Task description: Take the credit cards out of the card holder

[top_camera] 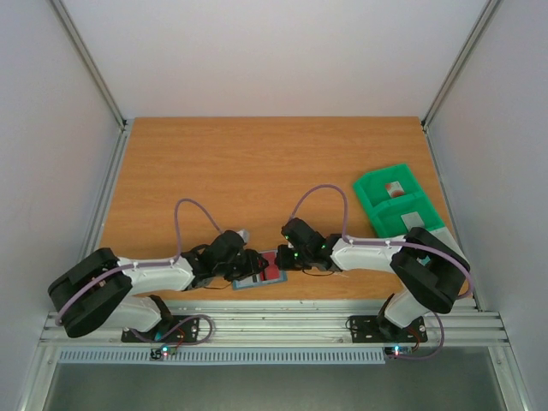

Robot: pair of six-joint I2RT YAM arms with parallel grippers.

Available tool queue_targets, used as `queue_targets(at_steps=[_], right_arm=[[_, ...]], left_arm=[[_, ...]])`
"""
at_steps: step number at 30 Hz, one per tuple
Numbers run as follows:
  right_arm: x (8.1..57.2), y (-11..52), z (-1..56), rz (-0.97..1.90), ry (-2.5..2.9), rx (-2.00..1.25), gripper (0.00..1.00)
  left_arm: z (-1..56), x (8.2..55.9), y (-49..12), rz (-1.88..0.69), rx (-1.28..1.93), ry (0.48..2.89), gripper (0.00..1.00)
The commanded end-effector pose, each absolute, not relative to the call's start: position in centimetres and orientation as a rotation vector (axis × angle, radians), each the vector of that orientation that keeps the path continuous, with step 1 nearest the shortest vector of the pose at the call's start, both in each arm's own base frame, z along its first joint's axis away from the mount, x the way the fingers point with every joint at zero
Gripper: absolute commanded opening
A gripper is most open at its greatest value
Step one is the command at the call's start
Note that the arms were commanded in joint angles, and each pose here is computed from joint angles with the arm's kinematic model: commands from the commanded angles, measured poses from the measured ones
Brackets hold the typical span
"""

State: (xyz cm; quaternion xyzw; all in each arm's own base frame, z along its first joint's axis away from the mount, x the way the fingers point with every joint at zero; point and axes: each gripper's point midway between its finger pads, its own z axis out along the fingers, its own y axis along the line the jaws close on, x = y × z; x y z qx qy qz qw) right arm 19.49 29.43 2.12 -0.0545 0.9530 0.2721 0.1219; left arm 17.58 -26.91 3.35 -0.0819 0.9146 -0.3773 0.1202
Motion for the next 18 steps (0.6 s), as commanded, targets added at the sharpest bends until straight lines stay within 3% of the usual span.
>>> queue_targets(at_steps=[1, 18], right_arm=[[17.5, 27.1, -1.2, 0.696, 2.904, -0.096, 0.08], [17.2, 26.9, -1.1, 0.761, 2.882, -0.023, 0.06]], left_arm=[[2.6, 17.7, -25.5, -1.008, -0.260, 2.675, 0.39], [3.2, 17.4, -24.0, -0.909, -0.268, 2.690, 0.39]])
